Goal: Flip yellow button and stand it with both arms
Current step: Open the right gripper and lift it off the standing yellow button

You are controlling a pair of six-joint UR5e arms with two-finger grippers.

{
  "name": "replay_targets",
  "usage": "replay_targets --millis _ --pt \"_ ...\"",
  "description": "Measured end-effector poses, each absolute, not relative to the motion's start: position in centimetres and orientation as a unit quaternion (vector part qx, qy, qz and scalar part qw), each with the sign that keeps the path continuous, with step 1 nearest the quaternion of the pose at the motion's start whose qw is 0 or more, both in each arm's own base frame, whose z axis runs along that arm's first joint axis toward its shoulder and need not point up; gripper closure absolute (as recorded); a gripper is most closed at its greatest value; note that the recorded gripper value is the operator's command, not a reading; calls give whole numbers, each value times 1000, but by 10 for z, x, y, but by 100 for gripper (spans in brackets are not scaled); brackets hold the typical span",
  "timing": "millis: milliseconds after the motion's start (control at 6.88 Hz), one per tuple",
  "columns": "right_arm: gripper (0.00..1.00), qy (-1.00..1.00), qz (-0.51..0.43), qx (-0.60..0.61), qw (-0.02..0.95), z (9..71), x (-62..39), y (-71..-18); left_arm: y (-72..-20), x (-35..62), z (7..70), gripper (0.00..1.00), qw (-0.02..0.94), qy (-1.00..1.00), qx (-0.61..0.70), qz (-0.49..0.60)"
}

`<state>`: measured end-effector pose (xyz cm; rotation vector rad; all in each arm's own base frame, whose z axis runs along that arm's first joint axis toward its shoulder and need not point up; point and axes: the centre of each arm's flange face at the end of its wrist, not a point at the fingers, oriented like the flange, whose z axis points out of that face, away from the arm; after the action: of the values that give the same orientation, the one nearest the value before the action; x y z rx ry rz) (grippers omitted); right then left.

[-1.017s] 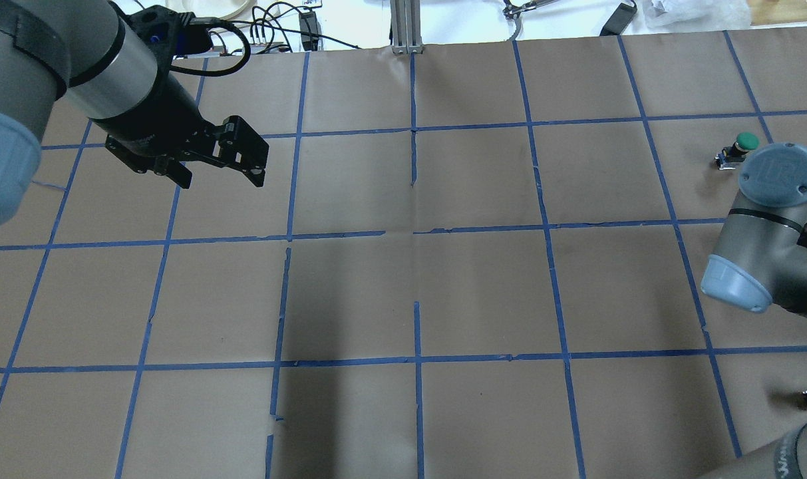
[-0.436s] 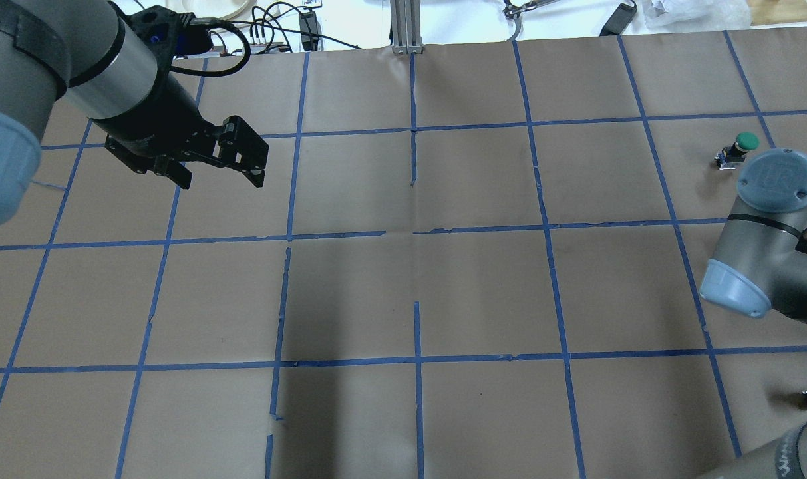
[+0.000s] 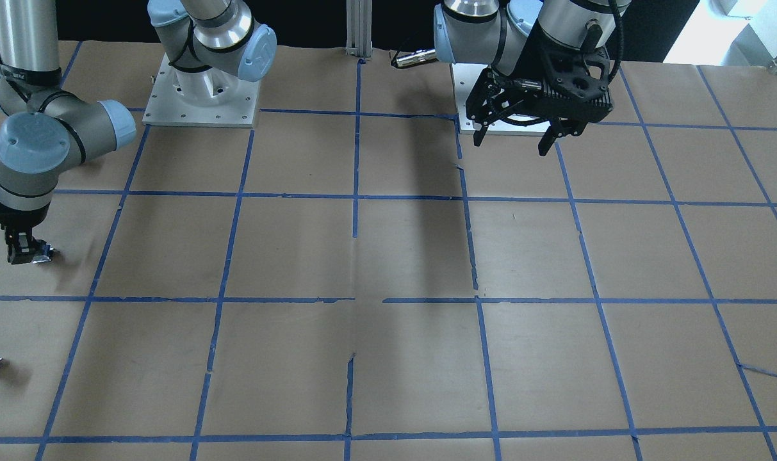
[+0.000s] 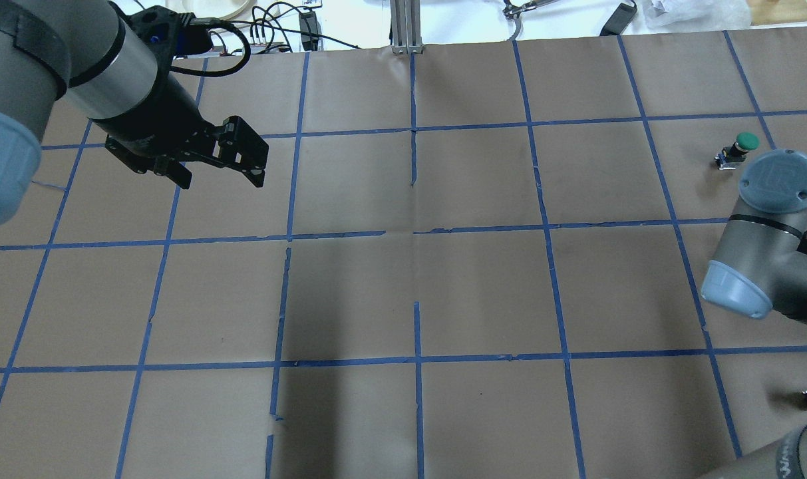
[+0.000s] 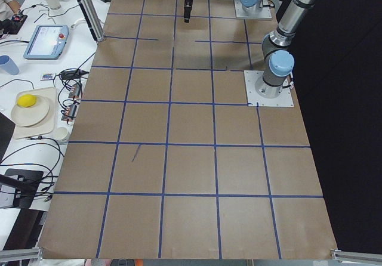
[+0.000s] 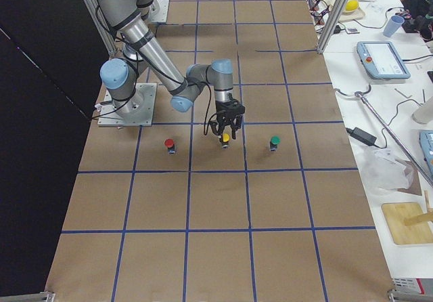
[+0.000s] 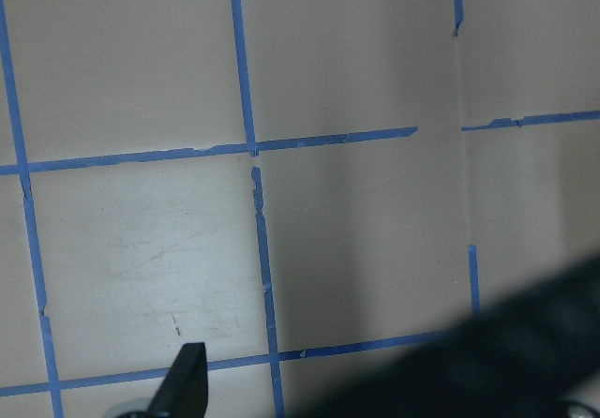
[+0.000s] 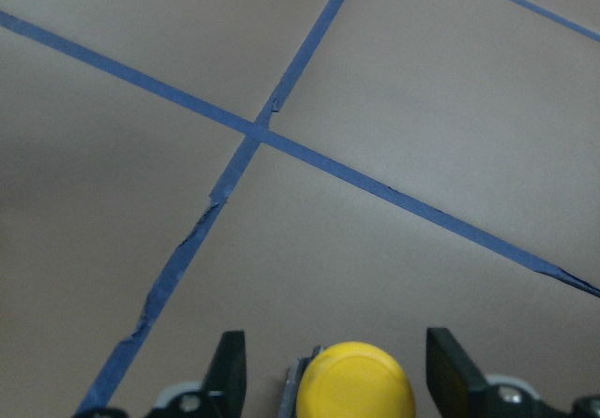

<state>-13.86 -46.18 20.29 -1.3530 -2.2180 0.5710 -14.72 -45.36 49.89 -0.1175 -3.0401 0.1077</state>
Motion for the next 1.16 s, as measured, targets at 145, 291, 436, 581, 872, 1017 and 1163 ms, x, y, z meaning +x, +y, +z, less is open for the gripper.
replay_targets --millis 145,291,436,581,872,1017,1163 --pt "0 -812 210 -489 239 205 -139 -462 -454 -147 499 1 49 -997 -38 36" --pt "0 -816 214 -480 239 212 -139 -465 -454 -147 499 1 49 -997 -38 36" --pt "0 -825 213 -466 240 222 -141 -470 -454 -147 499 1 49 -997 -38 36" --pt "0 -835 201 -451 242 236 -143 -478 -453 -147 499 1 49 -998 -38 34" --pt "0 -853 164 -436 236 277 -151 -503 -453 -147 500 1 49 -998 -38 32" --pt "0 -864 141 -430 219 299 -152 -515 -453 -147 501 1 49 -998 -38 32" --pt "0 -877 119 -422 199 321 -146 -524 -453 -147 501 1 49 -998 -38 32"
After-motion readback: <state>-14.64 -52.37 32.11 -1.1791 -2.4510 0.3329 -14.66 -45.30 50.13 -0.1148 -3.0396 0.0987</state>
